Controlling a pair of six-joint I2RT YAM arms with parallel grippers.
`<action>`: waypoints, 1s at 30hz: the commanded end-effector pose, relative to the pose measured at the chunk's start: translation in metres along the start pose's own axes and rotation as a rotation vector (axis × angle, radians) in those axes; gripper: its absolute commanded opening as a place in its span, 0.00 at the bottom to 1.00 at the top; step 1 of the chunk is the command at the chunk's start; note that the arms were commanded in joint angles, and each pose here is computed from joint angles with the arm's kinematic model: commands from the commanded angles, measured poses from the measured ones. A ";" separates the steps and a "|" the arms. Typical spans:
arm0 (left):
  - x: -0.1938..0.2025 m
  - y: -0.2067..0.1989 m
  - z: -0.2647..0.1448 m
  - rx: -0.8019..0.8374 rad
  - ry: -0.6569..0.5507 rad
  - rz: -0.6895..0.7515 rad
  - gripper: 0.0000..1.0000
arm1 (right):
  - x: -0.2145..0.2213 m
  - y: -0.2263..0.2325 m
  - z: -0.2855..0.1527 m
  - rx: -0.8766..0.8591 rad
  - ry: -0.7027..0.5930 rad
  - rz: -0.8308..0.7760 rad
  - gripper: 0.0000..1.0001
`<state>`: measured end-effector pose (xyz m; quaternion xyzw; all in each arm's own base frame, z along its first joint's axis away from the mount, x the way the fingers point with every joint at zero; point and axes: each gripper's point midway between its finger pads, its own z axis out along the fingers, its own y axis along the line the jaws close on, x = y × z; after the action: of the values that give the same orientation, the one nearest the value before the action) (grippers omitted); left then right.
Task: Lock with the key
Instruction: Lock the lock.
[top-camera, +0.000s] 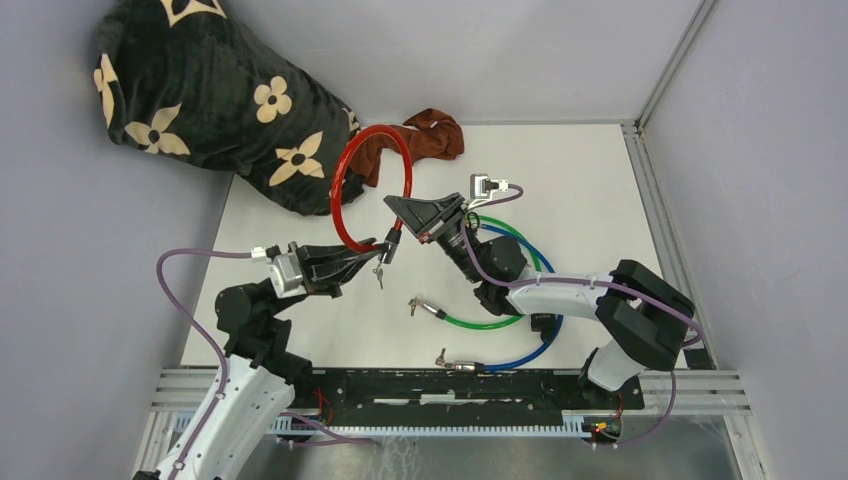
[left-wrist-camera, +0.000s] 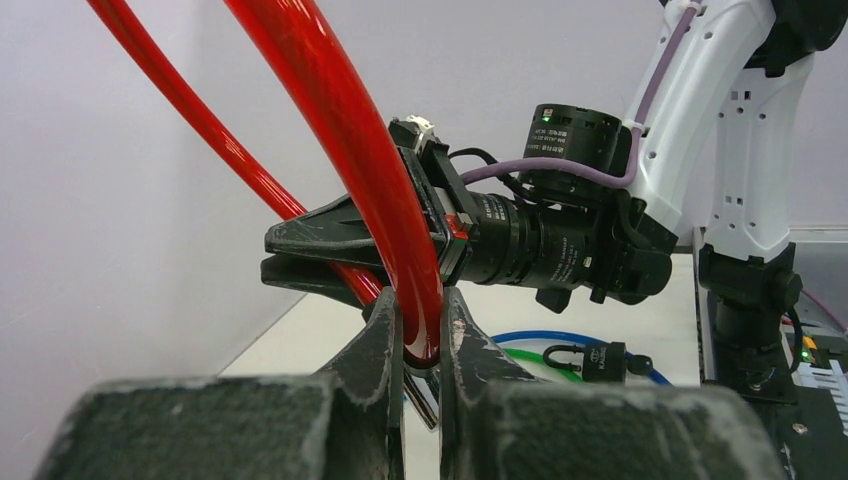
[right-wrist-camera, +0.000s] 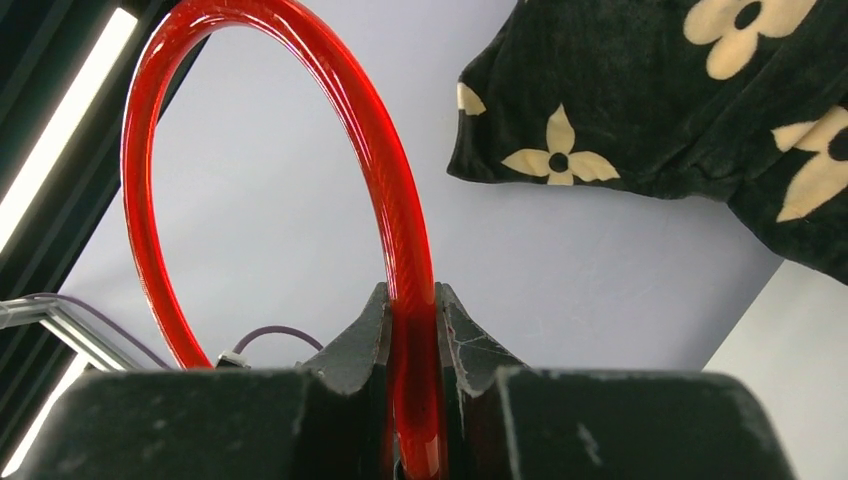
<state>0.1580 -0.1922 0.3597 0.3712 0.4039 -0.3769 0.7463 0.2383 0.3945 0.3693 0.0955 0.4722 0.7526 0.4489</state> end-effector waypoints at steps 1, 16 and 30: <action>0.008 0.005 0.004 0.006 0.003 0.071 0.02 | -0.004 0.048 0.010 -0.147 -0.018 0.099 0.00; -0.006 0.003 0.007 0.015 0.025 0.010 0.18 | -0.018 0.064 0.000 -0.188 -0.053 0.130 0.00; -0.047 0.006 0.013 -0.017 -0.049 -0.028 0.44 | -0.022 0.078 0.003 -0.234 -0.058 0.065 0.00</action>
<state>0.1621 -0.1920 0.3819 0.3605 0.4135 -0.3789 0.7453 0.2272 0.3889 0.3874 0.0980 0.4449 0.7779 0.4329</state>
